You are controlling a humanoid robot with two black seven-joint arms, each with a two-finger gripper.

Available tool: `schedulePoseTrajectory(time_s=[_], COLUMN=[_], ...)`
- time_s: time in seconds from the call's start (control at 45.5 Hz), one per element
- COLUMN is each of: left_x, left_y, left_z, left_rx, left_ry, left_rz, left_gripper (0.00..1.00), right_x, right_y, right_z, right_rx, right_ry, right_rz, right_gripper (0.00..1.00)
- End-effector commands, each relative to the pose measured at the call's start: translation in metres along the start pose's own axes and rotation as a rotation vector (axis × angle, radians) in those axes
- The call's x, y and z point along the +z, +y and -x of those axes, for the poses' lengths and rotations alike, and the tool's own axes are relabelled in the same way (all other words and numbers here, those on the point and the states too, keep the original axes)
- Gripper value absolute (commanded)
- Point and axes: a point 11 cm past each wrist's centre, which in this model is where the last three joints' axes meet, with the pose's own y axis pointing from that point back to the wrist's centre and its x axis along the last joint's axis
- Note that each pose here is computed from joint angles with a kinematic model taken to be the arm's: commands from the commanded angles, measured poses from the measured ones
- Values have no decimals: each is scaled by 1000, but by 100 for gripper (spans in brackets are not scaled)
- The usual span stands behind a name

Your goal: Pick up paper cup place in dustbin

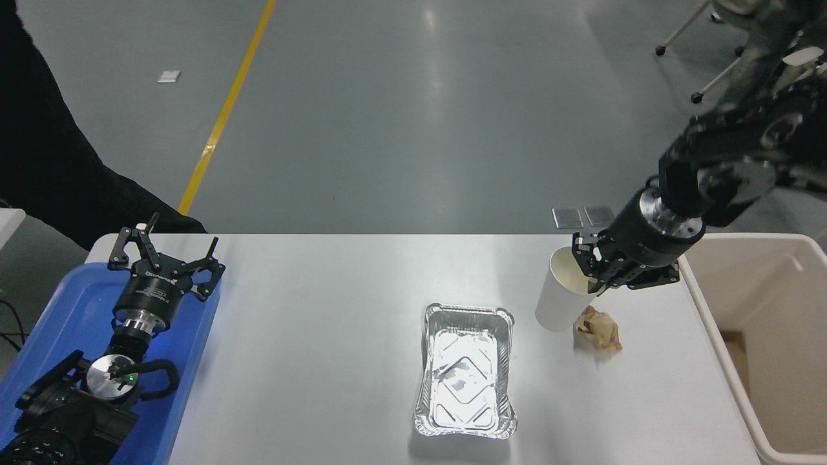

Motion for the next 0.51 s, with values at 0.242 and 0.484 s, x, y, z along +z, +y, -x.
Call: schedulePoseTrajectory(time_s=[0.242,0.484], left_x=[0,0], left_y=[0,0], left_z=[0,0], left_rx=[0,0], left_ry=[1,1], left_rz=[1,1], left_gripper=[99,99], right_x=[-18,2], right_y=[81,86], right_z=[0,-6], right_rx=[103,128], right_ry=[45,1], right_rz=[-93,-39], right_gripper=[0,0])
